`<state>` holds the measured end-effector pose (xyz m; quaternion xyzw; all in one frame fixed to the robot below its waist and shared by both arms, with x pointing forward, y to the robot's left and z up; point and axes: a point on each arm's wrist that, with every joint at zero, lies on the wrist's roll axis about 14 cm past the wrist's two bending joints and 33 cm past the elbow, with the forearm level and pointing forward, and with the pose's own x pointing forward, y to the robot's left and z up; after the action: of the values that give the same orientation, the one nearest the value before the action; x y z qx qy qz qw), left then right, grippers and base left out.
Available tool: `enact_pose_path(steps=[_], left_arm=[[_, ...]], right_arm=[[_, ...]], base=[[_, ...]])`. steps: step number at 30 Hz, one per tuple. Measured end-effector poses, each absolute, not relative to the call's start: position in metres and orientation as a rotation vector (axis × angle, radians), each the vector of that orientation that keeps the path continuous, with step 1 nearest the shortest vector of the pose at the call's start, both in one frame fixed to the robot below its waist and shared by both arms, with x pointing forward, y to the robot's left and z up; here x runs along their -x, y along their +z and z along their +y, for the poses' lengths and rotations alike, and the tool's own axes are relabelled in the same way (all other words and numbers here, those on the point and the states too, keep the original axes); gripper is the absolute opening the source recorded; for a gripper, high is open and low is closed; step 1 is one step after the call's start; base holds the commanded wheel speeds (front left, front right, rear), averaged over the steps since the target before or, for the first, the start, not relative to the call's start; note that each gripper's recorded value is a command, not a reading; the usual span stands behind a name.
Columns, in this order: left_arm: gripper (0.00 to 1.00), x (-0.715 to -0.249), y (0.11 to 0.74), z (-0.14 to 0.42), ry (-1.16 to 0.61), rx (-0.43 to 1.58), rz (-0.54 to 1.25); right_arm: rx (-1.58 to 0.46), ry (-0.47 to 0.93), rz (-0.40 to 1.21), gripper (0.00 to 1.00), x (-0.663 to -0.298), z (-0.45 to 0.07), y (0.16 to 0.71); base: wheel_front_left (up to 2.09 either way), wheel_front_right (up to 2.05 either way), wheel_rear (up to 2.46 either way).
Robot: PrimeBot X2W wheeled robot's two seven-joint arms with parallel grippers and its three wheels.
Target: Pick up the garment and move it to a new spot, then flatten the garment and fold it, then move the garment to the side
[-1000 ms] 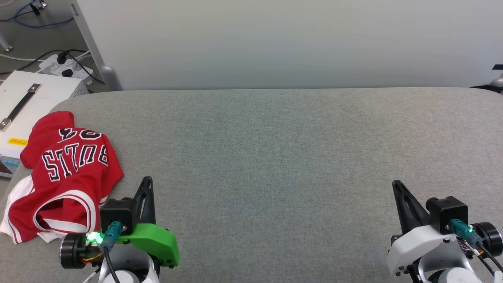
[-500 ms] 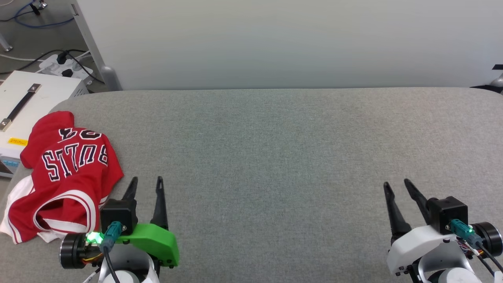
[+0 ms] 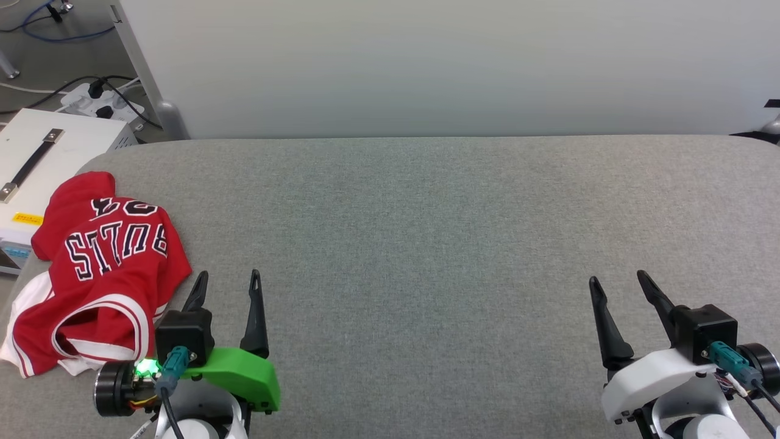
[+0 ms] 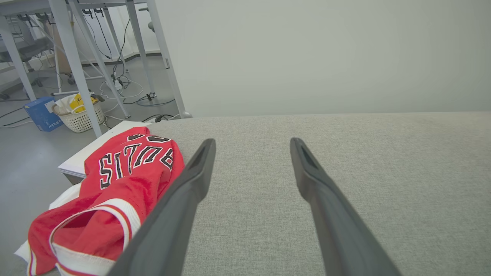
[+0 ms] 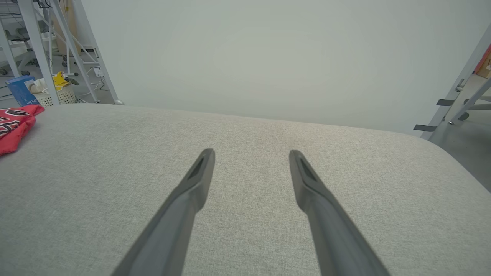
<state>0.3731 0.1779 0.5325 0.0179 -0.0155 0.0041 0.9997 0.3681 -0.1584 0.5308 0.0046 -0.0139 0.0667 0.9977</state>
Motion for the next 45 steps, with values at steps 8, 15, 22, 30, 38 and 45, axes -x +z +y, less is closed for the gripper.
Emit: enact_pose_path(steps=[8, 15, 22, 30, 38, 45], left_arm=[[1.00, -0.373, 0.536, 0.177, 0.008, -0.027, -0.050], [1.00, -0.372, 0.539, 0.177, 0.007, -0.018, -0.069], [1.00, -0.371, 0.541, 0.176, 0.005, -0.009, -0.082], [1.00, -0.369, 0.539, 0.176, 0.005, 0.009, -0.089], [1.00, -0.367, 0.538, 0.176, 0.005, 0.018, -0.095], [1.00, -0.367, 0.538, 0.175, 0.004, 0.027, -0.104]], right_arm=[[-0.032, 0.135, -0.059, 1.00, -0.368, -0.158, 0.538], [-0.048, 0.136, -0.084, 1.00, -0.367, -0.158, 0.543], [-0.059, 0.135, -0.093, 1.00, -0.364, -0.158, 0.543], [-0.077, 0.135, -0.118, 1.00, -0.364, -0.158, 0.547], [-0.089, 0.135, -0.122, 1.00, -0.361, -0.158, 0.546], [-0.103, 0.132, -0.138, 1.00, -0.360, -0.159, 0.548]], base=[[0.00, 0.00, 0.00], [0.00, 0.00, 0.00], [0.00, 0.00, 0.00], [0.00, 0.00, 0.00], [0.00, 0.00, 0.00], [0.00, 0.00, 0.00]])
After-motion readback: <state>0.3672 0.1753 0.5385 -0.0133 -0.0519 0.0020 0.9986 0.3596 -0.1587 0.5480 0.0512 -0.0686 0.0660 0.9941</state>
